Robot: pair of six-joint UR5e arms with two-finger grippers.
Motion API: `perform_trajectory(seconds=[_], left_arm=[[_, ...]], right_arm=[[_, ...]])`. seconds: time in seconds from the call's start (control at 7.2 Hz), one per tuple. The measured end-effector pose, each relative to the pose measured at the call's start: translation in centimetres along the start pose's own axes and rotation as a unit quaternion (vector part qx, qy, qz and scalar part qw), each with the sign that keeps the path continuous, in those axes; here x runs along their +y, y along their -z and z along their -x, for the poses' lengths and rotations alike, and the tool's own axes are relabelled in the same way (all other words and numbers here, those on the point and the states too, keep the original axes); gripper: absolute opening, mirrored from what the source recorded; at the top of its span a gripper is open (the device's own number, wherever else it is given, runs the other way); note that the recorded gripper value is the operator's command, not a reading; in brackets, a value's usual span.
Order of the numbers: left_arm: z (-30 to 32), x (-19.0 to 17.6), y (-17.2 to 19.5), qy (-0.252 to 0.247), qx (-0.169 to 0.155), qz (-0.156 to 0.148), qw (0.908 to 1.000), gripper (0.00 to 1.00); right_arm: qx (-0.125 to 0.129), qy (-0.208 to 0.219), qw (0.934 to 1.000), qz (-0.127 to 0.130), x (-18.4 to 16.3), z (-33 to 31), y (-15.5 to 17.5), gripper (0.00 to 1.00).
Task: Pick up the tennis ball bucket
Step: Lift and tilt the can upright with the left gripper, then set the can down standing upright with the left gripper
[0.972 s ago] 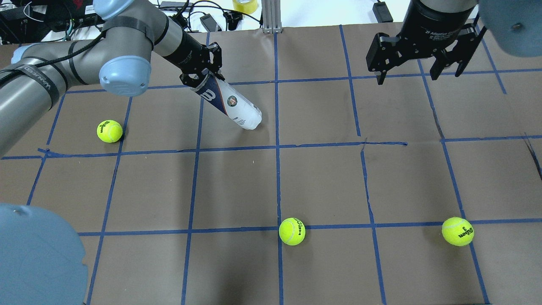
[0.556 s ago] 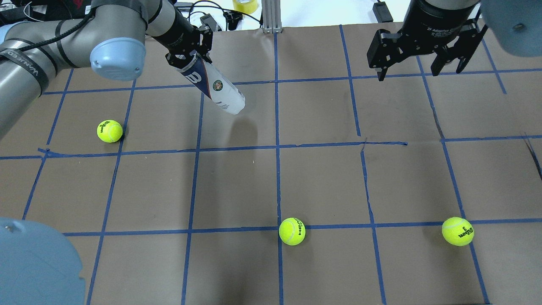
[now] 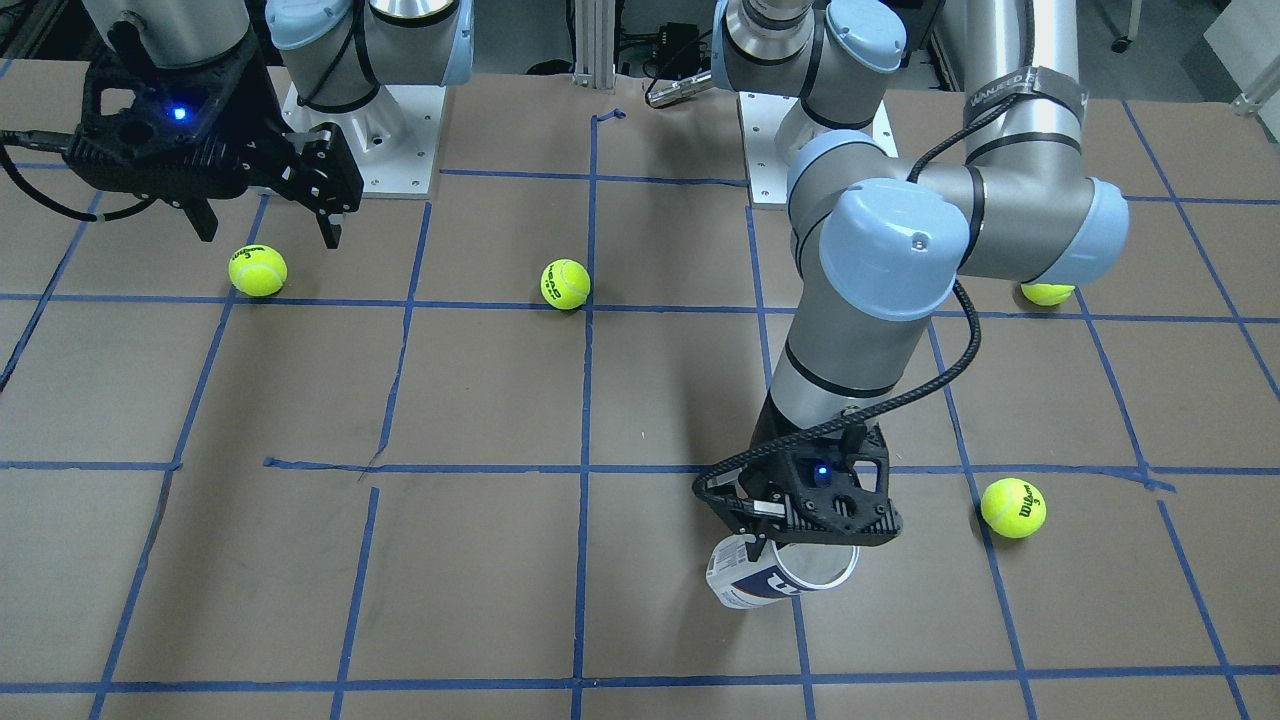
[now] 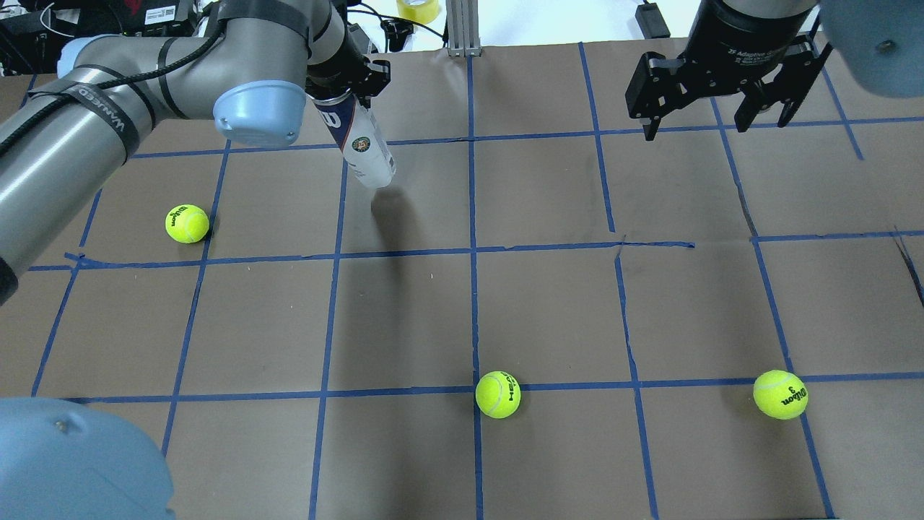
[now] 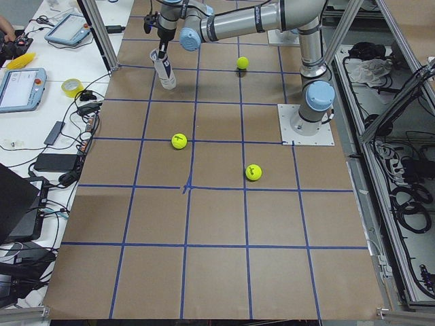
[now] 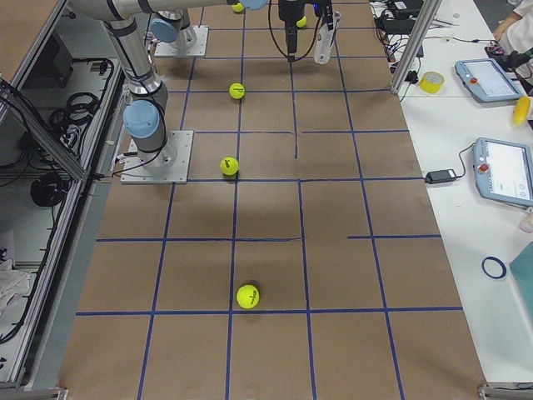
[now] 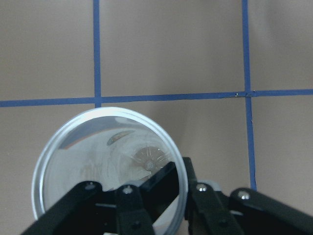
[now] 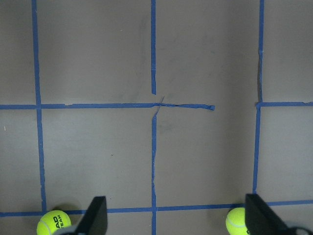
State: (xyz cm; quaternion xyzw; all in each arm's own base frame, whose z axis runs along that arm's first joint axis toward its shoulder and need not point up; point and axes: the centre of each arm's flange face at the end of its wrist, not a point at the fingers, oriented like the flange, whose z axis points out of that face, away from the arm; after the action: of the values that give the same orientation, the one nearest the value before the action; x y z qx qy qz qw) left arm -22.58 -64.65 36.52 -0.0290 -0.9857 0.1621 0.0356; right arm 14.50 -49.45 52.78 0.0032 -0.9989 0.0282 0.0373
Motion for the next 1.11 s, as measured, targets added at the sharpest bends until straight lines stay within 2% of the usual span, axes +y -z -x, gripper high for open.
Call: perform_trajectory(seconds=[0.14,0.28,0.42,0.69,0.83,1.11], left_arm=[[-1.2,0.8,-0.6,-0.012,0.002,0.001,0.9999,0.00],[-1.9,1.6,-1.3,-0.019,0.004,-0.001,0.9998,0.21],[-2.2,2.2,-1.8,-0.022,0.005,-0.004,0.9997,0.54],[-2.5,2.6,-2.1,-0.020,0.007,-0.007,0.9998,0.91],[-2.6,2.6,-2.1,-0.018,0.009,-0.006,0.9998,1.00],[-2.8,2.5,-0.7,-0.018,0.012,-0.004,0.9998,1.00]], right_arm=[[0.000,0.000,1.0000,0.001,0.0,0.0,-0.1,1.00],[0.000,0.000,1.0000,0.002,-0.1,0.0,-0.1,1.00],[0.000,0.000,1.0000,0.002,-0.1,0.0,-0.2,1.00],[-0.001,0.000,1.0000,0.002,-0.1,0.0,-0.2,1.00],[-0.001,-0.001,1.0000,0.002,-0.1,0.0,-0.2,1.00],[-0.001,-0.001,1.0000,0.003,-0.1,0.0,-0.2,1.00]])
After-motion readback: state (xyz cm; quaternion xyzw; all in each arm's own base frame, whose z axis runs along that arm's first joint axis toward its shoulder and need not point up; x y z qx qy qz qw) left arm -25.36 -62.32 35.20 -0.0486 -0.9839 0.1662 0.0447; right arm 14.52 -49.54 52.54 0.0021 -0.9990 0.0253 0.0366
